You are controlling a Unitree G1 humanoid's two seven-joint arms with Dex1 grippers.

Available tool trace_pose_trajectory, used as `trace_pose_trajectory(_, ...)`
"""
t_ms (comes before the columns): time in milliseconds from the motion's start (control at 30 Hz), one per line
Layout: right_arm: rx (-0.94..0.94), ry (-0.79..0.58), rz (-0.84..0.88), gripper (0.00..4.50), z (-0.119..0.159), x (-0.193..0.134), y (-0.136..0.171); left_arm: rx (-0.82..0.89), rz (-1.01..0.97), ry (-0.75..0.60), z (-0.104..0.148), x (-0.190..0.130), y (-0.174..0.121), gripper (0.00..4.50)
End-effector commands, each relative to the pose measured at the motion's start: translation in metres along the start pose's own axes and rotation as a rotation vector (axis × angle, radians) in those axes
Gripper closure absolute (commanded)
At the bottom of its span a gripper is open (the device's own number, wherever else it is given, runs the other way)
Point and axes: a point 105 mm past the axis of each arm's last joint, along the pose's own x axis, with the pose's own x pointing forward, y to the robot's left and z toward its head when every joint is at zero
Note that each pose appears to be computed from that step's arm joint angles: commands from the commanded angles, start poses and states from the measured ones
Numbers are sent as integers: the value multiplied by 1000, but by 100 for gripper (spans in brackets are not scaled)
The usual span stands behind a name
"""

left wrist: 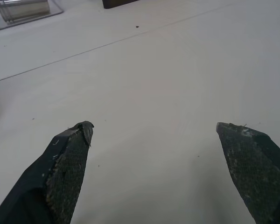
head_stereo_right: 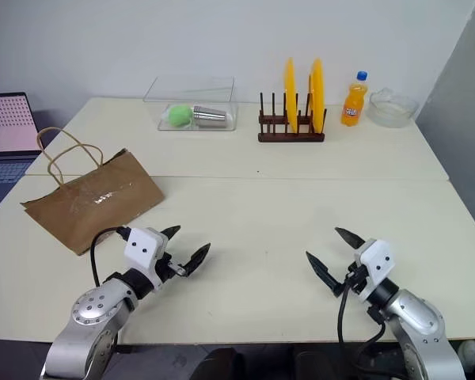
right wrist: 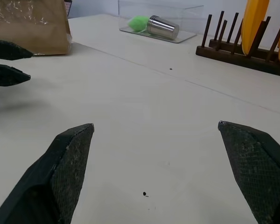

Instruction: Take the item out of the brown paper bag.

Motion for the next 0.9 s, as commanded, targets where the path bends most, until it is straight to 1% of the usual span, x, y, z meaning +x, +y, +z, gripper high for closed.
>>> trace_pose_trajectory(33, -27, -47, 12, 0, 14, 4, 3, 39, 36, -47, 14, -2, 4, 1)
trace_pose_trajectory(167, -30, -50, 22, 0, 16, 7, 4, 56, 160, -29, 14, -11, 23, 1)
trace_pose_trajectory(300, -36, -55, 41, 0, 18, 14, 7, 69, 214, -55, 21, -18, 28, 1)
trace_pose_trajectory(400, -44, -89, 89, 0, 30, 25, 10, 109, 271, -118, 39, -24, 35, 1)
trace_pose_trajectory(533, -49, -128, 175, 0, 50, 39, 16, 128, 323, -164, 54, -37, 45, 1)
trace_pose_trajectory(667, -26, -136, 352, 0, 76, 53, 26, 132, 362, -149, 59, -53, 64, 1)
trace_pose_trajectory(733, 5, -122, 491, 0, 88, 55, 35, 105, 358, -104, 54, -60, 77, 1)
trace_pose_trajectory(833, 14, -98, 600, 0, 96, 54, 42, 72, 350, -63, 52, -67, 90, 1)
trace_pose_trajectory(900, 8, -75, 735, 0, 104, 52, 48, 46, 374, -15, 54, -80, 114, 1)
